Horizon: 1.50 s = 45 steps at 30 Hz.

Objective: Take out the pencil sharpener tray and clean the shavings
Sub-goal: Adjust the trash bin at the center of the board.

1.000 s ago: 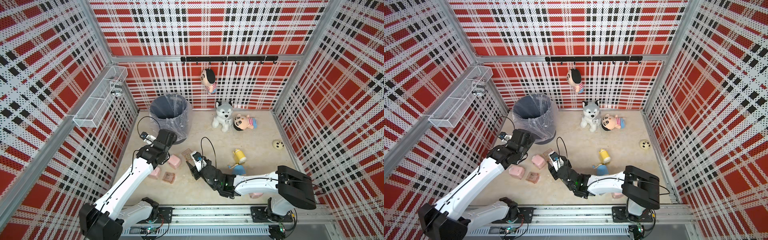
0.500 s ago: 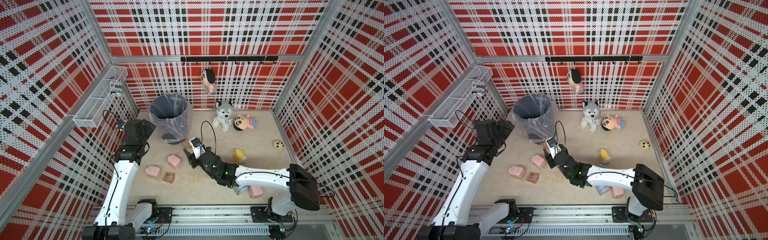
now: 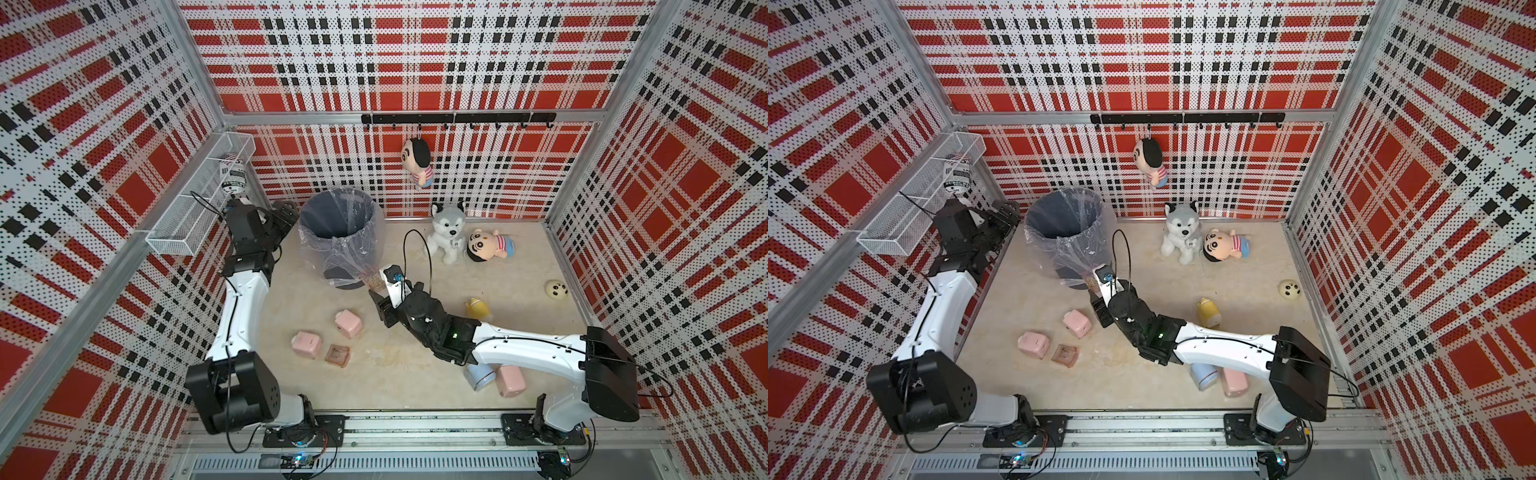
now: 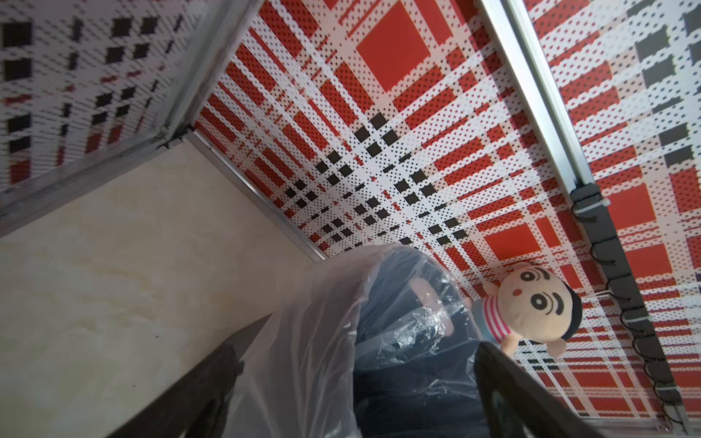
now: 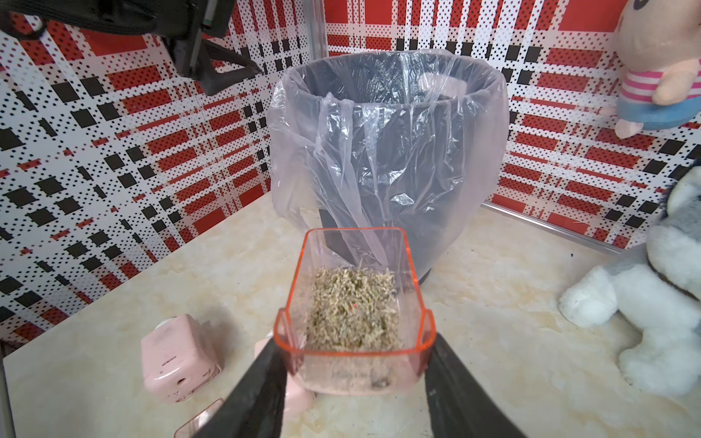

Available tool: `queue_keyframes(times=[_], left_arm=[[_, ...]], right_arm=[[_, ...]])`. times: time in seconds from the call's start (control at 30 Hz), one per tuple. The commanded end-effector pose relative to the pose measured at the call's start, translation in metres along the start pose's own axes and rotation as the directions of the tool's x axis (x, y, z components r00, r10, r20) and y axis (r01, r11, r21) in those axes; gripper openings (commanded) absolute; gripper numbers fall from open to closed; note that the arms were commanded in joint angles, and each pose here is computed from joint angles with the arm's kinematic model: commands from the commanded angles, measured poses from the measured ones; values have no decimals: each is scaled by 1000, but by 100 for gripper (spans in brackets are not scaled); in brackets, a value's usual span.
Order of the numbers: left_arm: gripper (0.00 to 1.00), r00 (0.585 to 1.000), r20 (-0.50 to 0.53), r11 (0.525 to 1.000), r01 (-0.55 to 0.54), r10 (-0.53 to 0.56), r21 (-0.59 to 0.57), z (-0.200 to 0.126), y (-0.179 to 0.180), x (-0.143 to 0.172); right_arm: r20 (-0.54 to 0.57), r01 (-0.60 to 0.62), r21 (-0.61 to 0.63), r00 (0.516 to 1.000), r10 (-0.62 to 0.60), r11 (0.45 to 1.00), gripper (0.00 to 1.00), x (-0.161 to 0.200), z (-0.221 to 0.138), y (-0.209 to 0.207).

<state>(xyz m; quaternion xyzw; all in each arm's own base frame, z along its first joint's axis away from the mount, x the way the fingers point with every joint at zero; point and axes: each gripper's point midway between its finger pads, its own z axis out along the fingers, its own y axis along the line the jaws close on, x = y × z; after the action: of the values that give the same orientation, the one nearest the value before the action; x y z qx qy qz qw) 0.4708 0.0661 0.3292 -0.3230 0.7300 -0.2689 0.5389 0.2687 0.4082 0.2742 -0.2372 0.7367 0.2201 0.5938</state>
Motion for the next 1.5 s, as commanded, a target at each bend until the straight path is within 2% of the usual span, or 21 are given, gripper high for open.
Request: queue_keyframes(times=[0.0,0.27,0.47,0.8,0.93,1.13,1.3,1.47], left_arm=[[98,999,20,987,-41,38,154,11,-34,-14],[98,993,-88,951,-52,82,306,70,-51,-1],[98,976,-184,911,-35,120,411,90,-62,26],[98,957,-247,888,-26,156,458,80,-93,81],[98,942,-285,881,-22,176,473,75,-104,116],[98,927,-315,862,-16,202,506,52,-127,158],[98,944,-273,883,-38,184,467,38,-121,154],[98,975,-155,933,-99,161,345,26,-94,114]], right_arm=[[43,-37,1,998,37,999,33,-22,-14,-7],[58,-50,22,997,49,999,33,-29,-28,-19],[64,-53,41,997,50,998,33,-30,-37,-28],[78,-59,66,996,54,996,33,-37,-45,-36],[78,-69,80,995,62,994,32,-41,-46,-40],[84,-104,99,992,96,990,31,-53,-46,-52],[86,-177,77,982,170,981,31,-70,-40,-63],[84,-302,22,950,299,953,32,-93,-34,-73]])
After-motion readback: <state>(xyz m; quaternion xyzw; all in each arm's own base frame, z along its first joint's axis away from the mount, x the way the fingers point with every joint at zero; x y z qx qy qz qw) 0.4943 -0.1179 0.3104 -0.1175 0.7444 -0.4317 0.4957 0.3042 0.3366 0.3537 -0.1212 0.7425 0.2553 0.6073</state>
